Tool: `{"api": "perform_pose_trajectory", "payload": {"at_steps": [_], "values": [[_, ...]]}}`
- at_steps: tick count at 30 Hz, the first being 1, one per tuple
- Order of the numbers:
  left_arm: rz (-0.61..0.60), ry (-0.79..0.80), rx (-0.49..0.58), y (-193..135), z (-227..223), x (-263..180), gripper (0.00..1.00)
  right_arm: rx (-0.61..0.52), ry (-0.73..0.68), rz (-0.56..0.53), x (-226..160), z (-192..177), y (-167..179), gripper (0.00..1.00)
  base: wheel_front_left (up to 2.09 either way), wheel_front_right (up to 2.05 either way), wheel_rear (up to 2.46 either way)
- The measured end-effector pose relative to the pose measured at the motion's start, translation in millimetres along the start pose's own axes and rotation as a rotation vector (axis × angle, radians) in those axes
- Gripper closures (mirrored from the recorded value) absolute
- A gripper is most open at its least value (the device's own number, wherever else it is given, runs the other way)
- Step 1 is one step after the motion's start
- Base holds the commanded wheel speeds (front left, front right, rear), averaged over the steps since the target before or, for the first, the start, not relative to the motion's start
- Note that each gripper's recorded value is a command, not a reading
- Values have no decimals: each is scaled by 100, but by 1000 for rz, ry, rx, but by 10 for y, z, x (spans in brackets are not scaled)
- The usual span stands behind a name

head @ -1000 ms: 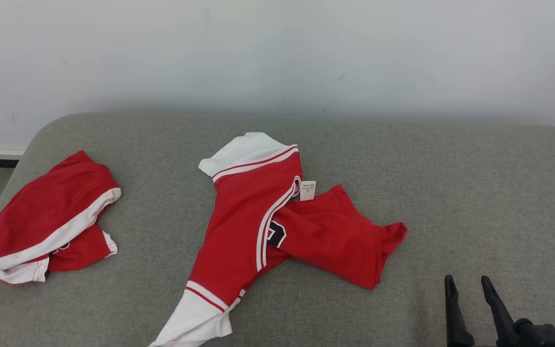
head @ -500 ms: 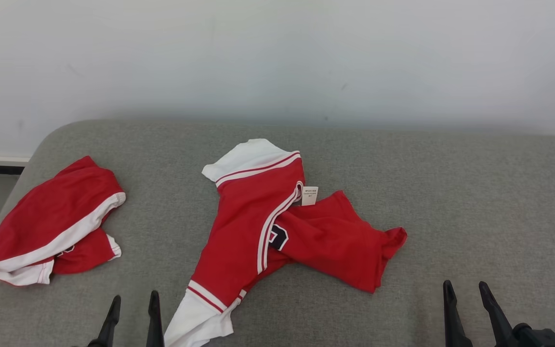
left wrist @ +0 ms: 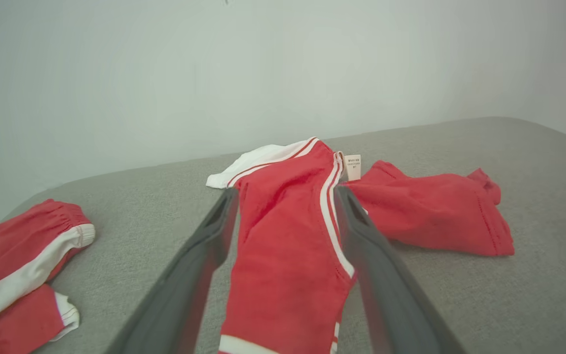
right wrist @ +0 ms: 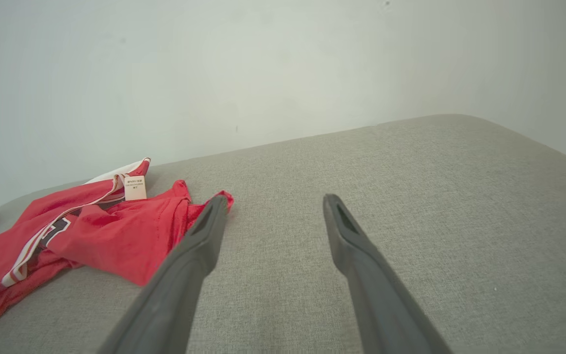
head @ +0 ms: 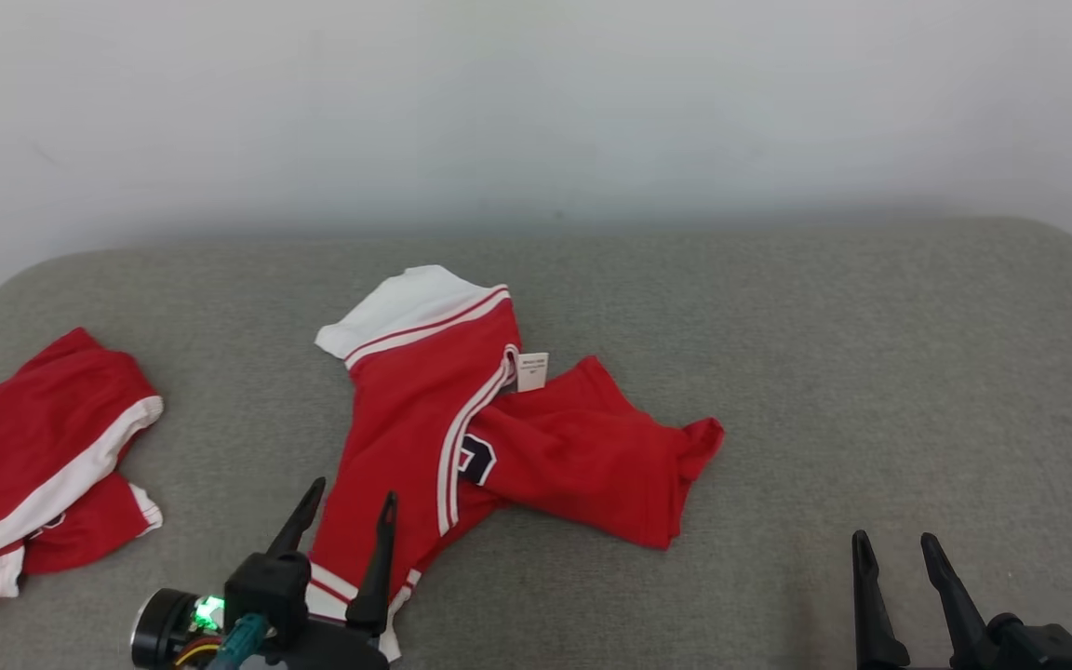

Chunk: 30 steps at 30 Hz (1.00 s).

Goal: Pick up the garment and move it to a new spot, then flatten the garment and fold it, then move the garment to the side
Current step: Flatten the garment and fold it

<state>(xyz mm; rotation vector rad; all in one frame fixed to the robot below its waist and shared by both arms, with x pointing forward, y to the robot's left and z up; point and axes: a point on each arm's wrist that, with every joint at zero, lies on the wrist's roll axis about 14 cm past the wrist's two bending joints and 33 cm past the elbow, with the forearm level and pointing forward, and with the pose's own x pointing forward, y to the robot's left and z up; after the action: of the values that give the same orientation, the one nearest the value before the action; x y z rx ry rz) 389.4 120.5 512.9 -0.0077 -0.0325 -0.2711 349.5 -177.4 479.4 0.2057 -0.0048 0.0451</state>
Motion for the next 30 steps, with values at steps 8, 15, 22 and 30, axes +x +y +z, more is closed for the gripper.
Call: {"api": "perform_pose_trajectory", "payload": {"at_steps": [8,15,22,30], "values": [[-138,175,57,-271,-478,211,0,4,9,-75,-55,-24,-226,0,0,0,0],[-185,300,77,-328,-847,258,0,8,22,-110,-76,-63,-330,0,0,0,0],[-204,372,96,-319,-1072,303,0,6,33,-130,-78,-92,-391,0,0,0,0],[-219,317,51,-423,-983,455,100,4,34,-149,-93,-94,-447,0,0,0,0]]}}
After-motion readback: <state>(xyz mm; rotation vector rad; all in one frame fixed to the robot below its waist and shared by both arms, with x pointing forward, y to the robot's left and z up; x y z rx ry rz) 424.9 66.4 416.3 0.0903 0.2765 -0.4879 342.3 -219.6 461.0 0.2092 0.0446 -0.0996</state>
